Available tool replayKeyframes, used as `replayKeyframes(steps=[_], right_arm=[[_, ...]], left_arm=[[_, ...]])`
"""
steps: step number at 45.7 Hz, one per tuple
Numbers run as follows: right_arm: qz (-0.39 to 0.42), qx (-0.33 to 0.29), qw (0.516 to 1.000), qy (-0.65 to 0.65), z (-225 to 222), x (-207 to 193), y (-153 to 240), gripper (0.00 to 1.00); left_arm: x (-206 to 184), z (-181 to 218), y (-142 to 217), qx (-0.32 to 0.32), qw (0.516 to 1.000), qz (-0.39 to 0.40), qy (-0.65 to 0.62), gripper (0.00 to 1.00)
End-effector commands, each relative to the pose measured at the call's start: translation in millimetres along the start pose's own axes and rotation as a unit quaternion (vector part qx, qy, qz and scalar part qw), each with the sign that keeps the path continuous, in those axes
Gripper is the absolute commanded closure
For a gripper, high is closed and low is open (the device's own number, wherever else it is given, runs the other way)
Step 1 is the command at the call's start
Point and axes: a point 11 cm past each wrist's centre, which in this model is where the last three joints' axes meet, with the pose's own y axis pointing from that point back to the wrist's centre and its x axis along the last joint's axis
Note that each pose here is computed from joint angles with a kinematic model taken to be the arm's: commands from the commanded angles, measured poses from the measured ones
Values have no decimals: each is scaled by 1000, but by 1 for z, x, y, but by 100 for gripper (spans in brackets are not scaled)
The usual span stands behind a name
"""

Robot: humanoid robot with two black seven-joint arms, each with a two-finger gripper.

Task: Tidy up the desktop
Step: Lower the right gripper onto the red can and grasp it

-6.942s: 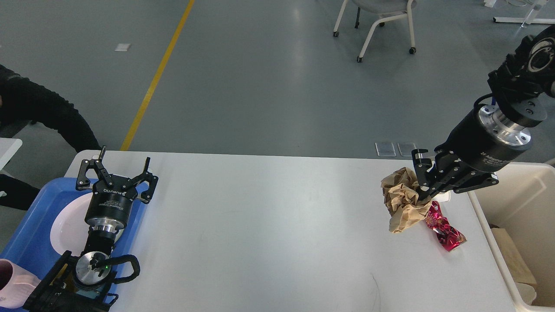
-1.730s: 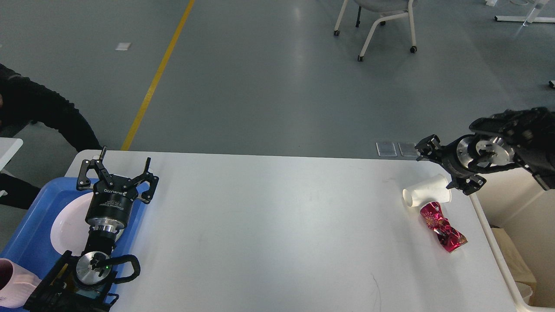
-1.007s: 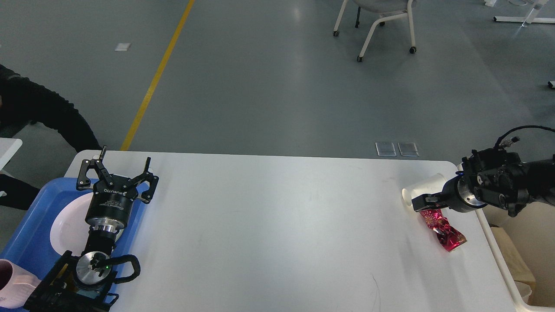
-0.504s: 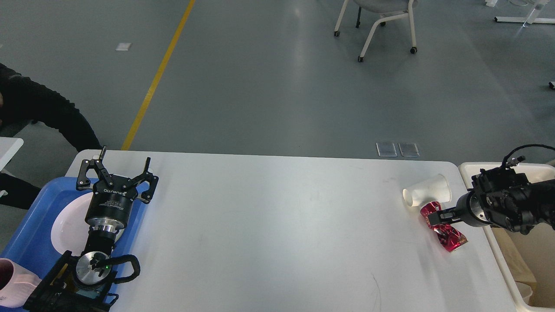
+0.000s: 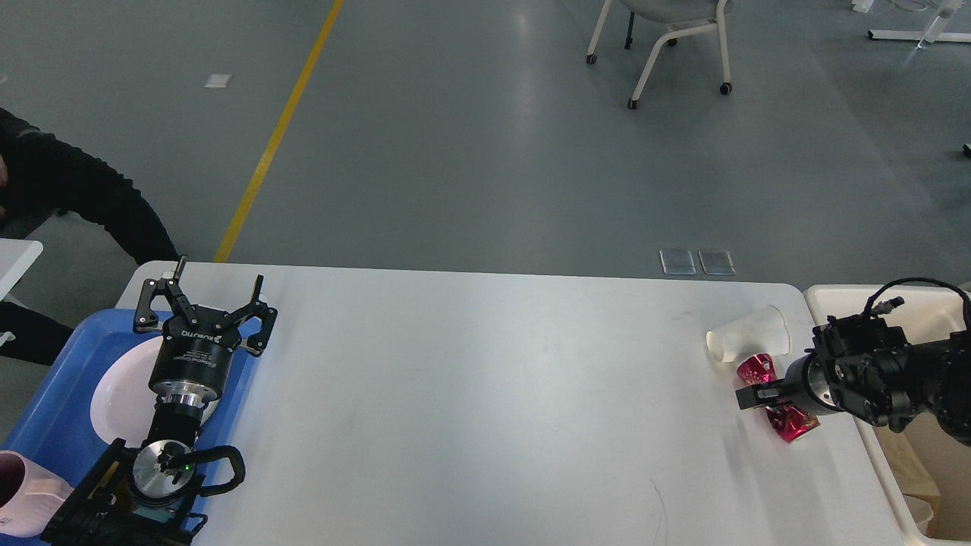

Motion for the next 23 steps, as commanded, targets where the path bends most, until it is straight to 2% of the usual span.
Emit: replayKeyframes(steps=[1,23], right_arm=[[-4,6,1000,3,-8,-9,-7,6],[3,18,999,-26,-15,-9,-9,7]], left_arm=[[0,0,0,0,1000,0,-1,4],[0,1,0,-1,1000,0,-1,4]])
